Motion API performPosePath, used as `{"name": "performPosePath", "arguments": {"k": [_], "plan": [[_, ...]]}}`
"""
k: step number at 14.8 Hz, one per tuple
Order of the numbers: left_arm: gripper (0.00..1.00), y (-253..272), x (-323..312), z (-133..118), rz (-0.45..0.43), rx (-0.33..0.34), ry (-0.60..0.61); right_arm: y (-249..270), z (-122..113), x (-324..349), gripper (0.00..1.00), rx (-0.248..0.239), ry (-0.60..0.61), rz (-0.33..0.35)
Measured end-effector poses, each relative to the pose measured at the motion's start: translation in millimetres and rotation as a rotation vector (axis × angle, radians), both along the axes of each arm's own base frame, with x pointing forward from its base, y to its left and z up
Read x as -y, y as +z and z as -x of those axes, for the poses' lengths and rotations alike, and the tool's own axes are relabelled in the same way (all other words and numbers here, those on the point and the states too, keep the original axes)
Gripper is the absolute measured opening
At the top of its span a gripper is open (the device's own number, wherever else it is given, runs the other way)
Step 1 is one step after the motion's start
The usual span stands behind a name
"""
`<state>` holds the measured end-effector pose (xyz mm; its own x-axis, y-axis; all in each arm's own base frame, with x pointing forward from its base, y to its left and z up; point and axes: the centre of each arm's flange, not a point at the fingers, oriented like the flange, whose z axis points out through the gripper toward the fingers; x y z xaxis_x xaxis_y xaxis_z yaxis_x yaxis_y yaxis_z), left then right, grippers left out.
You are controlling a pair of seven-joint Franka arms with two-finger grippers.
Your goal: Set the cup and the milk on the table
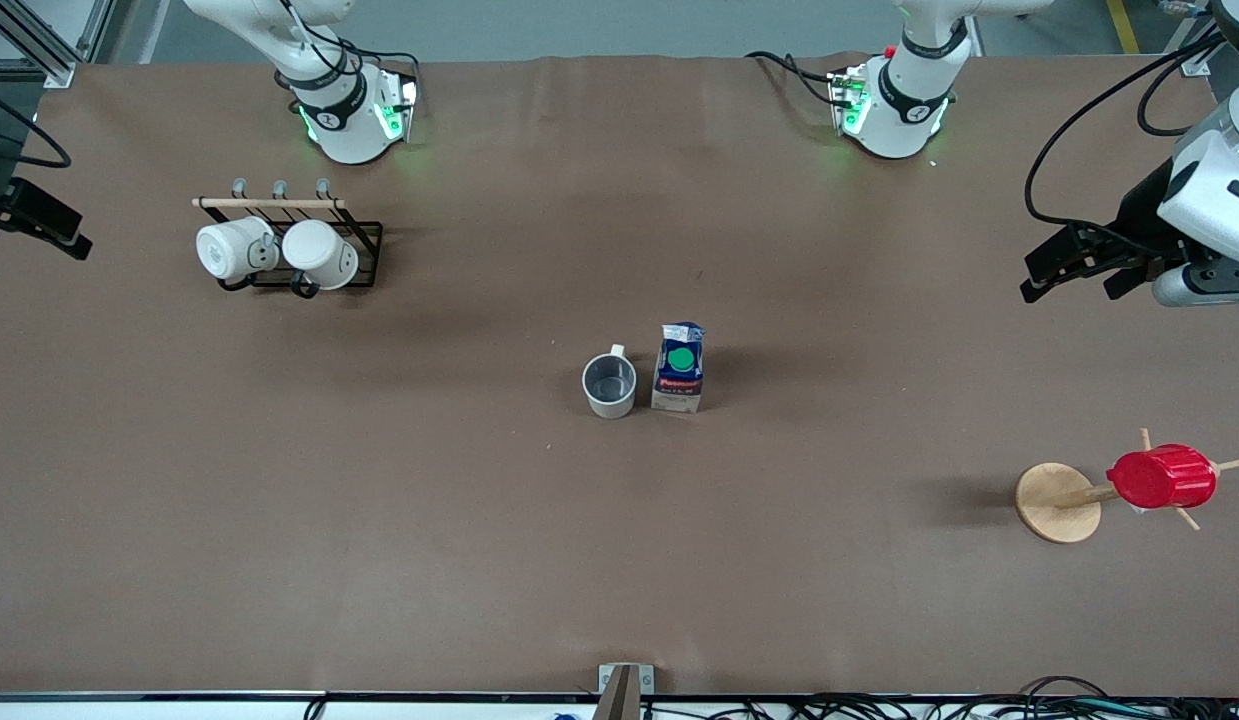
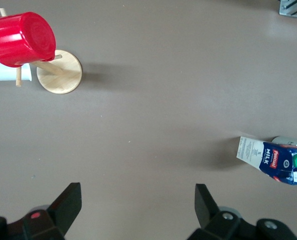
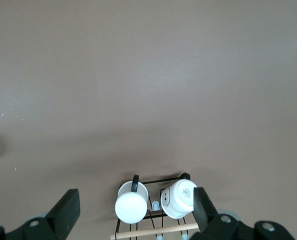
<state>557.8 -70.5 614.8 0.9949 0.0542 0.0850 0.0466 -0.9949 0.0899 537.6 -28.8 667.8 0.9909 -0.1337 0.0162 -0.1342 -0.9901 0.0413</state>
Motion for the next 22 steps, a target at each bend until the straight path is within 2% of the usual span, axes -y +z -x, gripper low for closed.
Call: {"name": "performPosePath", "arguments": {"k": [5,8,13,22], "plan": [[1.00,-5,10,1,-0.012,-0.009,-0.040,0,0,0,1.00,0.000,0.000,0.000],[0.99,-4,27,10,-0.052,-0.010,-0.078,0,0,0,1.00,0.000,0.000,0.000],[0.99,1,15,27,-0.058,-0.010,-0.061,0,0,0,1.00,0.000,0.000,0.000],[1.00,-2,13,29,-0.059,-0.016,-0.098,0,0,0,1.00,0.000,0.000,0.000]]}}
